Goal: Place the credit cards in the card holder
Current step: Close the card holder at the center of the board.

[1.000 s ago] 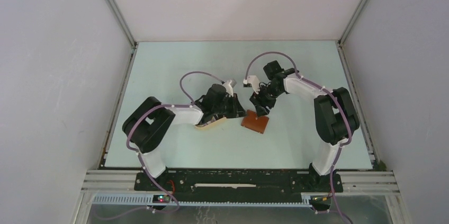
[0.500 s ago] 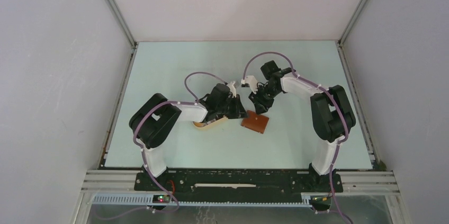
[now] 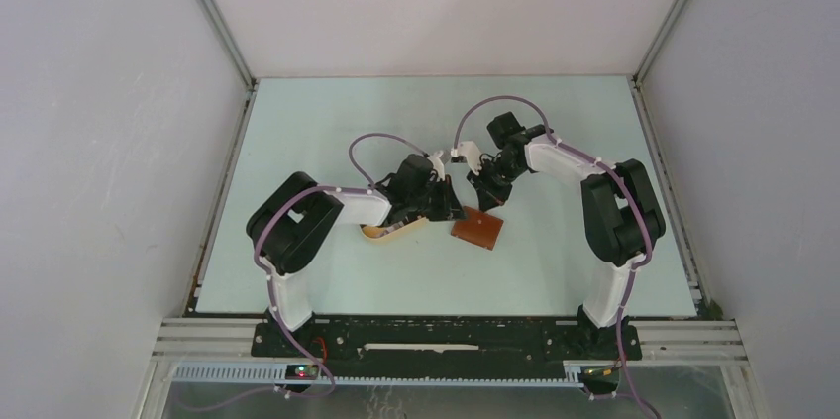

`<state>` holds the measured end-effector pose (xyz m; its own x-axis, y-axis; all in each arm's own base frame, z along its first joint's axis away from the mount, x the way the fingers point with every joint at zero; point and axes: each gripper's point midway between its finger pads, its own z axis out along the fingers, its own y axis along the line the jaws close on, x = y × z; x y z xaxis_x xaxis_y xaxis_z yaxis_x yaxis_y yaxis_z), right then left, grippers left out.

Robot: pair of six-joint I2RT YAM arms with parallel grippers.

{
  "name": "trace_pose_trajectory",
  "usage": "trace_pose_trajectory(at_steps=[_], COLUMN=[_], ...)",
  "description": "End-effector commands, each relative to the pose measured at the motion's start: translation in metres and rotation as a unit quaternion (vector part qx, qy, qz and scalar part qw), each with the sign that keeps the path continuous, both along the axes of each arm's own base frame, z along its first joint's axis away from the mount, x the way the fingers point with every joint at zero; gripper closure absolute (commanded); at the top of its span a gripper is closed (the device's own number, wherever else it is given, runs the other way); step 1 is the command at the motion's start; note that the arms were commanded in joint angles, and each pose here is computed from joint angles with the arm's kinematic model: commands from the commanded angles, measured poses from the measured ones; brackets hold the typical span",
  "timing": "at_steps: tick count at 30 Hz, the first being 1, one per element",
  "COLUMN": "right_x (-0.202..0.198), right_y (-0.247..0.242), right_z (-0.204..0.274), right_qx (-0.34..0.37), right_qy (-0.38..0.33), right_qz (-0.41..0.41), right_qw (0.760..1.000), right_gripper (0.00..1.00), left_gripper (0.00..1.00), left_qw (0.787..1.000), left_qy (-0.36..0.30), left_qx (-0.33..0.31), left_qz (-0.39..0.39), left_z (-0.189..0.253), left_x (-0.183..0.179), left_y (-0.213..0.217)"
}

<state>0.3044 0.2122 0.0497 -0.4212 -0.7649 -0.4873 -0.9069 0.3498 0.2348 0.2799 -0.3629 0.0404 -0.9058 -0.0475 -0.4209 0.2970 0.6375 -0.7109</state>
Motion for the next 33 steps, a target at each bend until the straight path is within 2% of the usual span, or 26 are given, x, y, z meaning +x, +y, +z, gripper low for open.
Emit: trace_pose_trajectory(at_steps=[1,11,23,33], right_x=[0.002,-0.01,-0.028,-0.038], right_y=[0.006,0.008,0.009,0.005], right_z=[0.014,0.033,-0.004,-0.008], right_qx=[0.019,0.07,0.007,0.001], right_qy=[-0.002,0.025,0.014,0.014], right_qz=[0.005,0.01,0.031,0.051], right_qw=[1.0,0.997,0.999,0.999], right_gripper=[1.0,1.0,1.0,0.94], left_gripper=[0.93,0.95,0.96,0.96], left_qw=[1.0,1.0,1.0,1.0], left_qy=[0.003,0.013,0.022,0.025], left_qx=[0.006,0.013,0.014,0.014], left_qz=[-0.003,-0.001,-0.001,-0.003], left_z=[-0.001,-0.007,-0.012,-0.013], left_x=[0.003,0.002,0.001,0.0], left_y=[-0.005,-0.004,-0.004,-0.005])
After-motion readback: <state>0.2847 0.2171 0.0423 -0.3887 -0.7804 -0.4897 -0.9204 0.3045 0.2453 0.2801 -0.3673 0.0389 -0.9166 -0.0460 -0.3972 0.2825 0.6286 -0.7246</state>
